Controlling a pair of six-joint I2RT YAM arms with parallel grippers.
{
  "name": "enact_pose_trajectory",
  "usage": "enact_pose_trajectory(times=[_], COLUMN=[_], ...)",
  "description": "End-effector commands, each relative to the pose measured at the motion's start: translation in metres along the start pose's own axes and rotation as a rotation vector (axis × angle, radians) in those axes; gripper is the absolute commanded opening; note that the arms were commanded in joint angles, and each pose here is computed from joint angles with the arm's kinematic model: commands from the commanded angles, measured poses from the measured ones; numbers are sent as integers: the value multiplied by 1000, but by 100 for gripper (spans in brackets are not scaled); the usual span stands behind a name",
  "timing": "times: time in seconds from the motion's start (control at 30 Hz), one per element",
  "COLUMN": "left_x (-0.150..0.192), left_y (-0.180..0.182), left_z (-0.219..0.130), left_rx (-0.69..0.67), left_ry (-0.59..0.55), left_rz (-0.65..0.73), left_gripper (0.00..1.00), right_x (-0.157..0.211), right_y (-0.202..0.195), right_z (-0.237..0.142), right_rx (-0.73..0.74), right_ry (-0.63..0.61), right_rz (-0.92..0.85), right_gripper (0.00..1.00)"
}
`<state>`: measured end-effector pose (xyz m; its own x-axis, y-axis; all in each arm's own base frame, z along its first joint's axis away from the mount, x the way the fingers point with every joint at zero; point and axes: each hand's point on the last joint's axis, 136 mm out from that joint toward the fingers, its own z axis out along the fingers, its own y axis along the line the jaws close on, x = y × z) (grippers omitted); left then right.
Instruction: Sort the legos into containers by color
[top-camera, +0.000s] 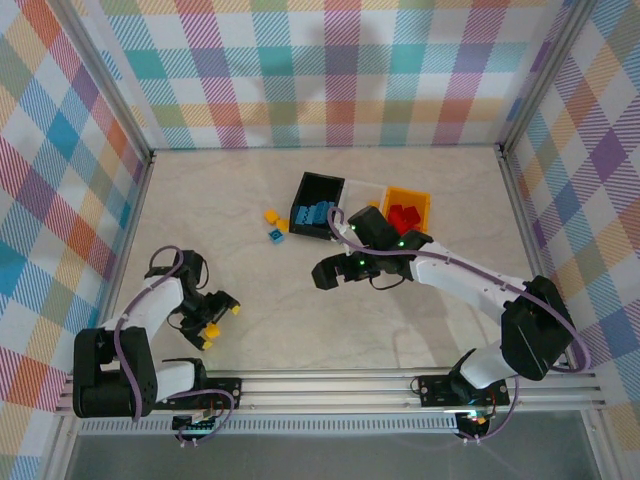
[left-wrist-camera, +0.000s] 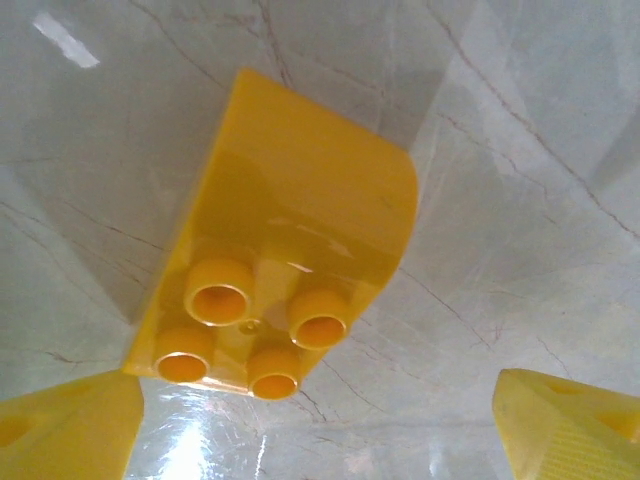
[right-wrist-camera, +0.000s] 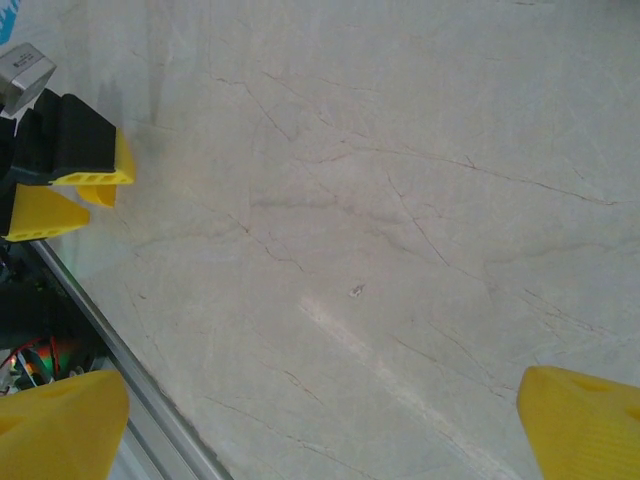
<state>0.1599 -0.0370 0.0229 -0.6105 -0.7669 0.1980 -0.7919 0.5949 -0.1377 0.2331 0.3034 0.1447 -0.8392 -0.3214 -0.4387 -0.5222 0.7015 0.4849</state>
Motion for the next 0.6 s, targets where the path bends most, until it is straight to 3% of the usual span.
enact_pose_trajectory(times=[0.0,0.2,0.33,0.57], left_x=[-5,-17,-32,-38], left_y=[5,17,13,3], left_z=[-5,-11,-18,-5], left_rx=[-47,-145,-186,-209], left_ry=[-27,-85,-132,-69], left_rz=[11,-27,19,72], left_gripper=[88,92,93,86], right_x=[-1,-2,-1,-1], right_y=[4,5,4,1], right_z=[1,0,0,-1], right_rx=[-29,-27,-24,-8], right_ry=[-8,-12,-12,-10], right_rz=[33,41,44,34], right_gripper=[100,99,99,99])
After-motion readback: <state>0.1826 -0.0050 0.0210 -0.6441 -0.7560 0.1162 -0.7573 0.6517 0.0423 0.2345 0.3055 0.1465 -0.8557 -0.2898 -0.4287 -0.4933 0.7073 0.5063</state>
